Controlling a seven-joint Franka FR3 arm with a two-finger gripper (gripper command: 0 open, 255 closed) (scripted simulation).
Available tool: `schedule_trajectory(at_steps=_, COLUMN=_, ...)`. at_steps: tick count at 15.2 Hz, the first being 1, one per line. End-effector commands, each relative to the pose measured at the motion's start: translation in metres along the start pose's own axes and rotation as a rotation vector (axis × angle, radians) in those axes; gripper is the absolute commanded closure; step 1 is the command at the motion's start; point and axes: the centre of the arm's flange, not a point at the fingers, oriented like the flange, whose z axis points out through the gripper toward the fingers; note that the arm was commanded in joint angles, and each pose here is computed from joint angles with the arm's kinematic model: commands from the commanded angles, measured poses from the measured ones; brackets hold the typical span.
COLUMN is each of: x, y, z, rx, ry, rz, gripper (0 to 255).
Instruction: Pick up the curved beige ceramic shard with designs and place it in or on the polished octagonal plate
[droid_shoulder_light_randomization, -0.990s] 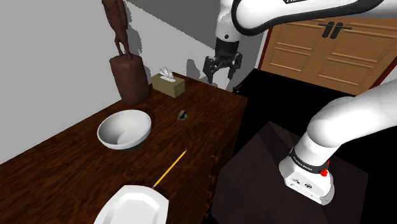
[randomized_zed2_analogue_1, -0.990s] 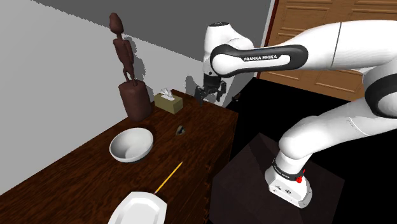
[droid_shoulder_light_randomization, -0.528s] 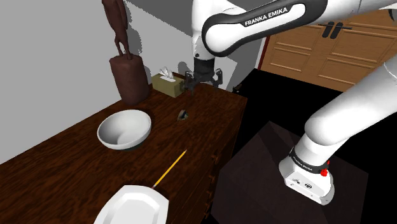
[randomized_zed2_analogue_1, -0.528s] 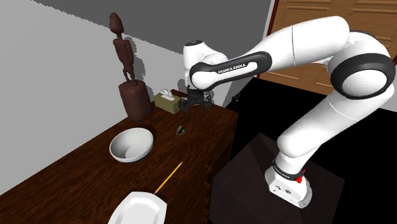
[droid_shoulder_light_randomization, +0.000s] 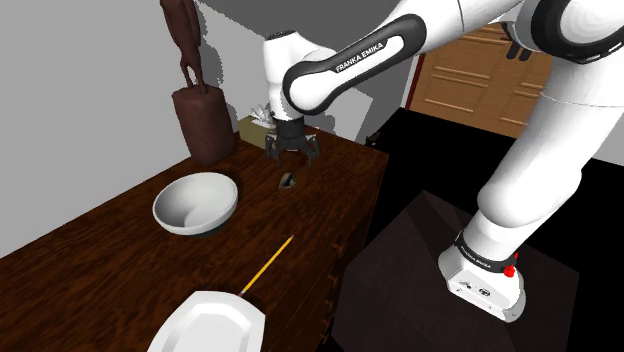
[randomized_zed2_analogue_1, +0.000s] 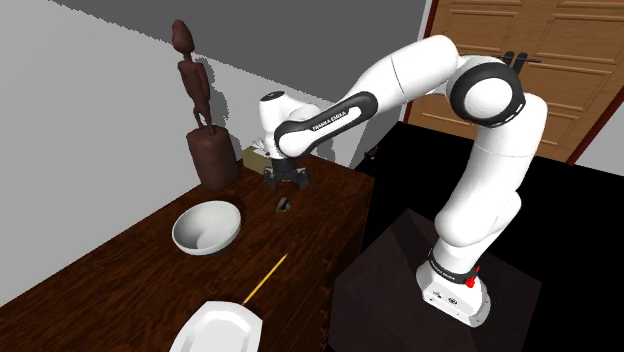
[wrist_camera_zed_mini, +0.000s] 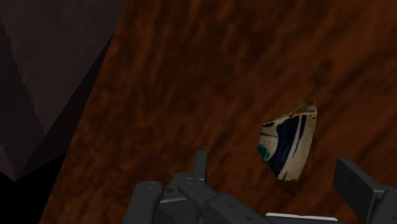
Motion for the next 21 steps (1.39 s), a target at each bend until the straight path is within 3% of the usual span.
schedule_trajectory(at_steps=1, x=0.004, y=-0.010, z=0.014, rx=-0.007, ry=-0.006, rz=0.042, gripper=0)
schedule_trajectory(at_steps=8, x=0.004, y=-0.009, z=0.049, rx=-0.007, ry=-0.006, rz=0.042, gripper=0)
schedule_trajectory(at_steps=16, x=0.004, y=-0.010, z=0.049, rx=-0.007, ry=-0.006, rz=0.042, gripper=0)
schedule_trajectory(at_steps=17, x=0.004, y=-0.010, z=0.049, rx=-0.007, ry=-0.006, rz=0.042, gripper=255)
schedule_trajectory(at_steps=21, x=0.004, y=-0.010, z=0.049, rx=-0.007, ry=-0.006, rz=0.042, gripper=255)
